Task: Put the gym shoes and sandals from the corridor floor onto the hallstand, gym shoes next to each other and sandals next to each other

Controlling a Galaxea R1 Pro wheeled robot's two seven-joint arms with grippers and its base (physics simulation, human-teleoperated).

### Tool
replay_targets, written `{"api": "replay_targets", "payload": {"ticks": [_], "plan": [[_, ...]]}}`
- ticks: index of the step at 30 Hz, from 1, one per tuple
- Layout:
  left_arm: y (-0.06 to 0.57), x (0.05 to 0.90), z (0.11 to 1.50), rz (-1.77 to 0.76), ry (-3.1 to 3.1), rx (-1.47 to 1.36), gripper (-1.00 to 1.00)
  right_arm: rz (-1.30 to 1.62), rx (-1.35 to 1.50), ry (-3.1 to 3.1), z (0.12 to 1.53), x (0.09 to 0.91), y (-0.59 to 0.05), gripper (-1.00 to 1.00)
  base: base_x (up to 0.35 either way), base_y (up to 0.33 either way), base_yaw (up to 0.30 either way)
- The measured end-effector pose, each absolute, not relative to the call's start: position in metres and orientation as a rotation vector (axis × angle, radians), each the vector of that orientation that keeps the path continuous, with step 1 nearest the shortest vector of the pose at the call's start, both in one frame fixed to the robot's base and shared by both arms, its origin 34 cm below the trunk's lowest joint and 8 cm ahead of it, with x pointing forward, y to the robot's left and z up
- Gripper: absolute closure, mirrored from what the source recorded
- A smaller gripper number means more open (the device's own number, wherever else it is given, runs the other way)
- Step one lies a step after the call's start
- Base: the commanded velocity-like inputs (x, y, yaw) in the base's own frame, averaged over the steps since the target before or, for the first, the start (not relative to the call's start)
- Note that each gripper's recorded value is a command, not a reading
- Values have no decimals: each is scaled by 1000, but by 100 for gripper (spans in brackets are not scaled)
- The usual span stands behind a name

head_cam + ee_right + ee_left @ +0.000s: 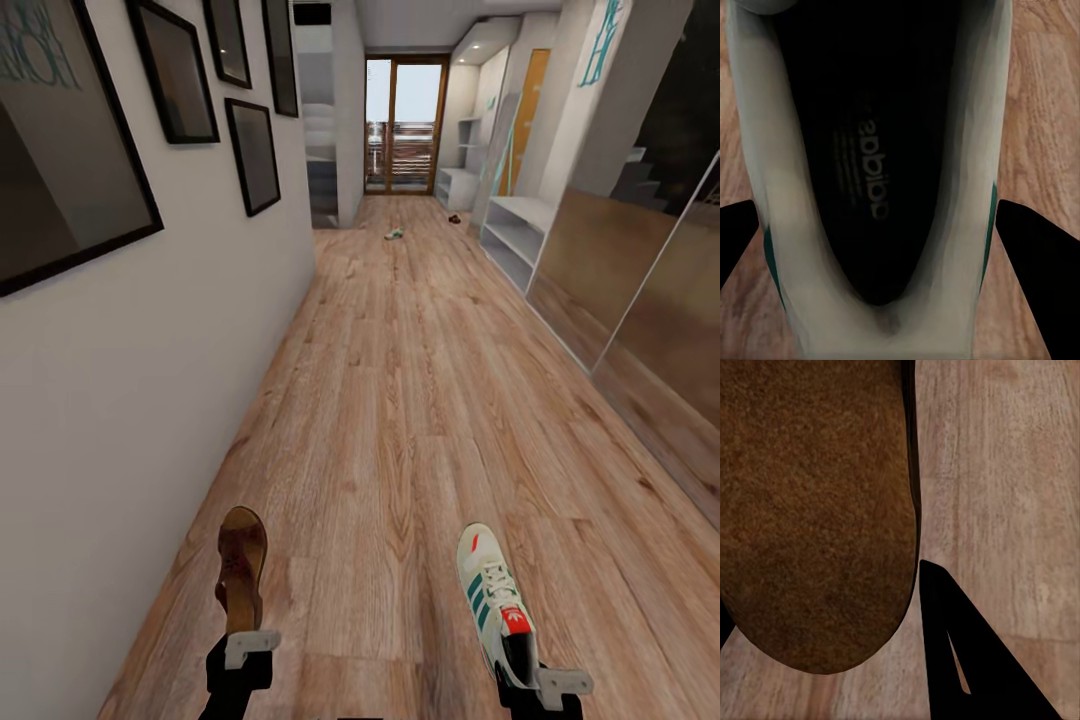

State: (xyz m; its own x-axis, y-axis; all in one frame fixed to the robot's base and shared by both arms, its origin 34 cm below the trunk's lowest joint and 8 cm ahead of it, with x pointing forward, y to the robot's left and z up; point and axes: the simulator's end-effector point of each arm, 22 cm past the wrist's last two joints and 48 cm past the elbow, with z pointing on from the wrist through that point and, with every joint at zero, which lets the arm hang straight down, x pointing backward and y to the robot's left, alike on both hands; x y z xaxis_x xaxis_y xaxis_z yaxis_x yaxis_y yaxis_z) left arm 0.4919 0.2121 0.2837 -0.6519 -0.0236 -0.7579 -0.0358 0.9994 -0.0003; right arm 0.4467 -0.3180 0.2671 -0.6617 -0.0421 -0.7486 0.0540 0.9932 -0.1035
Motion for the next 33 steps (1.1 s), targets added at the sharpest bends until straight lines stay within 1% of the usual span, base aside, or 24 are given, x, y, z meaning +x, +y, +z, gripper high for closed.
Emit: {"api": "replay_targets", "payload": {"ticks": [33], "plan": [[213, 500, 277, 14, 2223, -42, 100, -144, 11, 2240, 255, 453, -318, 100, 0, 0, 0]]}}
